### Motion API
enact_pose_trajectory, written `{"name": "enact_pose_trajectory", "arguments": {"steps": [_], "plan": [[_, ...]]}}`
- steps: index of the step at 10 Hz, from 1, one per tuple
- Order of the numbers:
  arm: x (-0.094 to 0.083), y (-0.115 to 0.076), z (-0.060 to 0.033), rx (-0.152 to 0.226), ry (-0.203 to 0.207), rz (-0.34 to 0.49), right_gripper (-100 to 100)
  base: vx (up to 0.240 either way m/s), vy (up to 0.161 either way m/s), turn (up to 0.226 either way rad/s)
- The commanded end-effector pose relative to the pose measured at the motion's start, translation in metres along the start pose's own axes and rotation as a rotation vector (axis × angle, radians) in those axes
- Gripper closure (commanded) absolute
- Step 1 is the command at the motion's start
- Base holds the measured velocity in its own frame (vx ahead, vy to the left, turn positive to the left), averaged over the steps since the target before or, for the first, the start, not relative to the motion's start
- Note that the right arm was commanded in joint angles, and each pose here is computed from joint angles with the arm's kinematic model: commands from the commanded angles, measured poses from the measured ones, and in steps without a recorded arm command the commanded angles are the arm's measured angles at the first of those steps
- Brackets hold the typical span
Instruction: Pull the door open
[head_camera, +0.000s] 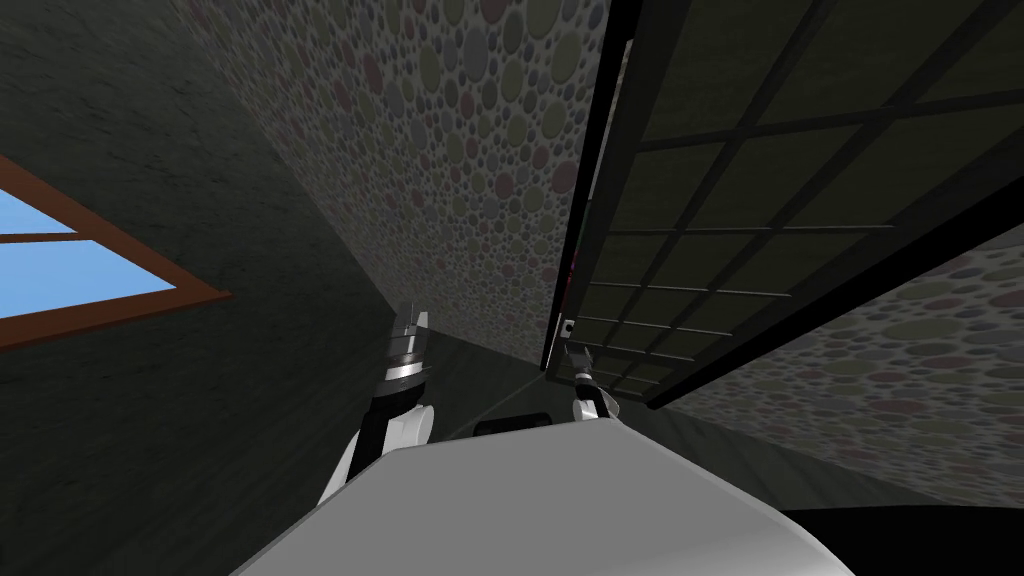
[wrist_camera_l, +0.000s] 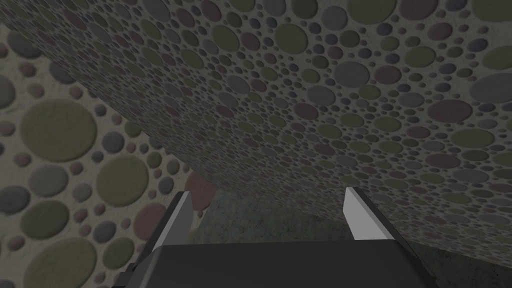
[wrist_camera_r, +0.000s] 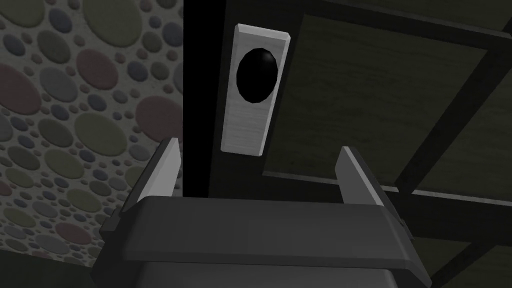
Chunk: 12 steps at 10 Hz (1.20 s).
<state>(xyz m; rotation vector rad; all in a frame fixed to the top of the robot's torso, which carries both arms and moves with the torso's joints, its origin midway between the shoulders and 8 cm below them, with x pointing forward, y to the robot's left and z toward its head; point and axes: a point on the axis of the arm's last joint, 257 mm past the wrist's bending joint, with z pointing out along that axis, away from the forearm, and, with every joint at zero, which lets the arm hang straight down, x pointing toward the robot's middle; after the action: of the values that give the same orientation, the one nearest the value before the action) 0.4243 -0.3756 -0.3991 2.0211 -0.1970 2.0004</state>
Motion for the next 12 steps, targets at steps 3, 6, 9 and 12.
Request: {"name": "enact_pose_trajectory", "arguments": {"steps": [3, 6, 9, 12], "plan": [[0.000, -0.006, 0.0011, -0.004, -0.007, 0.109, -100, -0.054, -0.011, 0.018], [-0.003, 0.013, -0.0017, -0.020, -0.008, 0.095, -100, 0.095, -0.006, 0.054], [-0.008, 0.049, -0.0072, -0.051, -0.009, 0.096, -100, 0.210, 0.002, 0.105], [-0.010, 0.078, -0.0122, -0.076, -0.008, 0.096, -100, 0.173, -0.025, 0.073]]}}
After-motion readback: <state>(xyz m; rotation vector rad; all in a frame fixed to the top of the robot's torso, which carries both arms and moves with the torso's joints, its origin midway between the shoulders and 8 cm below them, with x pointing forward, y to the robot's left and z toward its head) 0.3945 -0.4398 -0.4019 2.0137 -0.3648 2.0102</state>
